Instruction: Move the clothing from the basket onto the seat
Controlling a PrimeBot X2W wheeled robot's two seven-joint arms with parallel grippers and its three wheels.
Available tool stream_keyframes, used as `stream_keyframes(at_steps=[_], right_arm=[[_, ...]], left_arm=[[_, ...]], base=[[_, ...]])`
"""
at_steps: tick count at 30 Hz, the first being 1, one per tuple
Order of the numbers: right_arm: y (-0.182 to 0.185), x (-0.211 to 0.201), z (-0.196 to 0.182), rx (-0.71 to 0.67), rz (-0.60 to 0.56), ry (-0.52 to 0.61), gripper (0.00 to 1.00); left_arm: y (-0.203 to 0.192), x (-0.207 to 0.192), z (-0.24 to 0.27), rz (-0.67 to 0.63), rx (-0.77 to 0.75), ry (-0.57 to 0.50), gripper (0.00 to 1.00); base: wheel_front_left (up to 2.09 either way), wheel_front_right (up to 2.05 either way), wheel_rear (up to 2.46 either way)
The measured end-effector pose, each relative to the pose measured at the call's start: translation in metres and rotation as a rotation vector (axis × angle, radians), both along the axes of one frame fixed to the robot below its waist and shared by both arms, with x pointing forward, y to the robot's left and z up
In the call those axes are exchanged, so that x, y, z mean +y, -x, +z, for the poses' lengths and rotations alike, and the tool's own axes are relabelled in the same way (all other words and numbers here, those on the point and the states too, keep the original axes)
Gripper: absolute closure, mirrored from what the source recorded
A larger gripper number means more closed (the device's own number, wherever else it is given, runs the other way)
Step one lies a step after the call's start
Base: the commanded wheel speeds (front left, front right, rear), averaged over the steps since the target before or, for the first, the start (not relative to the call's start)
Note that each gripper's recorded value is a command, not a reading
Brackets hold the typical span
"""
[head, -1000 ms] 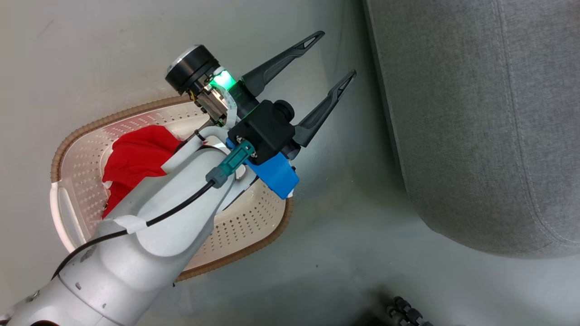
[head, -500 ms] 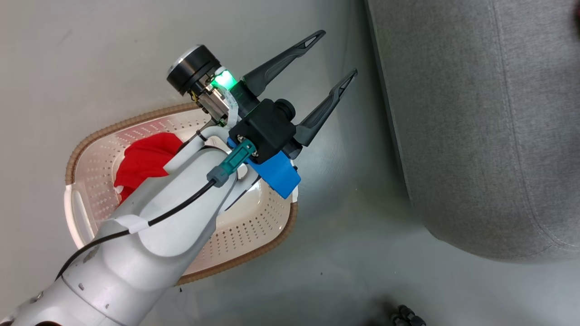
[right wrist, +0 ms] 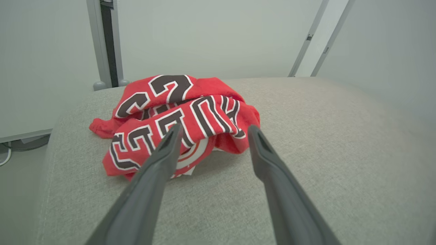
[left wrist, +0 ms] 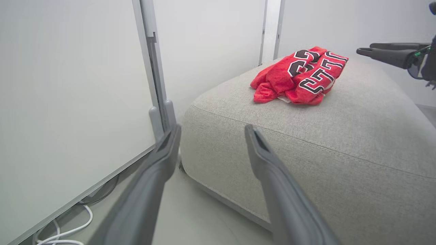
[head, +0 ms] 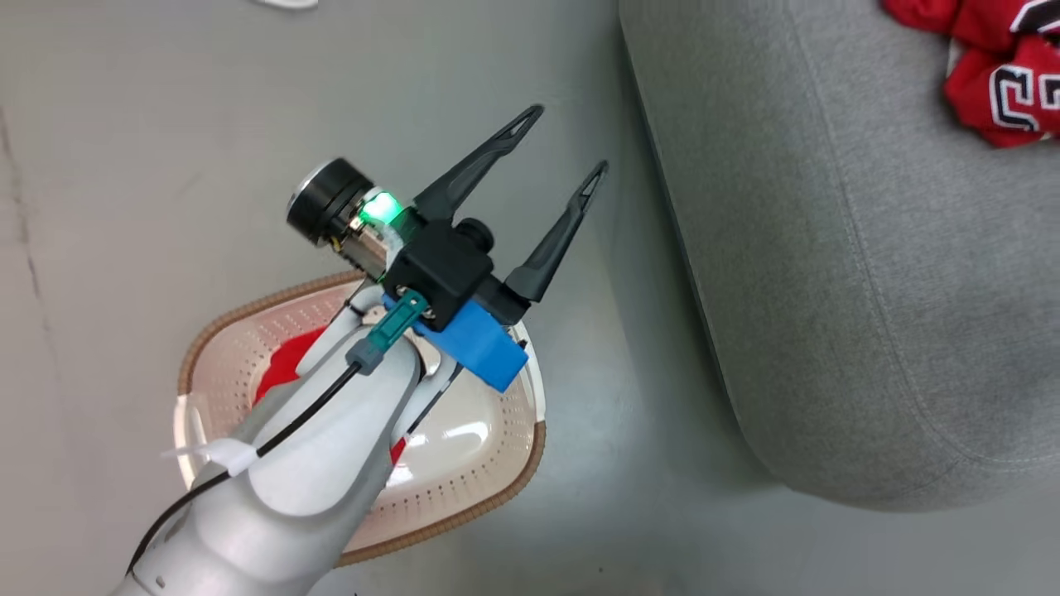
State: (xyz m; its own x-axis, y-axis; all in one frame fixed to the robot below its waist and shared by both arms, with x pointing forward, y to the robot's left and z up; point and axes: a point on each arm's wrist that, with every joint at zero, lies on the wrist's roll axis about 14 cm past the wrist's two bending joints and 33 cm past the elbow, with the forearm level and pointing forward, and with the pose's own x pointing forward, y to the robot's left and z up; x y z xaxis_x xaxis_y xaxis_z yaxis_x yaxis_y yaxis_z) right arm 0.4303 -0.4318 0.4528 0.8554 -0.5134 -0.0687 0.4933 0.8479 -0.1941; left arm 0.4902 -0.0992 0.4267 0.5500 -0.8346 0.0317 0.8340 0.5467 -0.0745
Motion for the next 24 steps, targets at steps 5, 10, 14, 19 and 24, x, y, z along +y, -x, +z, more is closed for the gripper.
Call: stream_keyframes(at_steps=[5, 10, 14, 19, 24], right_arm=[[0.002, 0.032, 0.025, -0.070, 0.090, 0.009, 0.00], [-0.007, 0.077, 0.050, -0.158, 0.210, -0.004, 0.00], [-0.019, 0.116, 0.061, -0.215, 0.309, -0.034, 0.00], [-0.022, 0.157, 0.070, -0.255, 0.411, -0.071, 0.00], [-0.021, 0.193, 0.077, -0.280, 0.507, -0.101, 0.00]], left_arm=[[0.003, 0.023, 0.018, 0.097, 0.004, 0.005, 0.00], [0.004, 0.055, 0.034, 0.216, -0.002, 0.009, 0.00], [0.003, 0.091, 0.043, 0.331, -0.007, 0.005, 0.00], [0.008, 0.139, 0.052, 0.479, -0.007, 0.003, 0.00], [0.021, 0.186, 0.063, 0.619, -0.023, -0.003, 0.00]], base=[[0.00, 0.00, 0.00], [0.00, 0.00, 0.00], [0.00, 0.00, 0.00], [0.00, 0.00, 0.00], [0.00, 0.00, 0.00]])
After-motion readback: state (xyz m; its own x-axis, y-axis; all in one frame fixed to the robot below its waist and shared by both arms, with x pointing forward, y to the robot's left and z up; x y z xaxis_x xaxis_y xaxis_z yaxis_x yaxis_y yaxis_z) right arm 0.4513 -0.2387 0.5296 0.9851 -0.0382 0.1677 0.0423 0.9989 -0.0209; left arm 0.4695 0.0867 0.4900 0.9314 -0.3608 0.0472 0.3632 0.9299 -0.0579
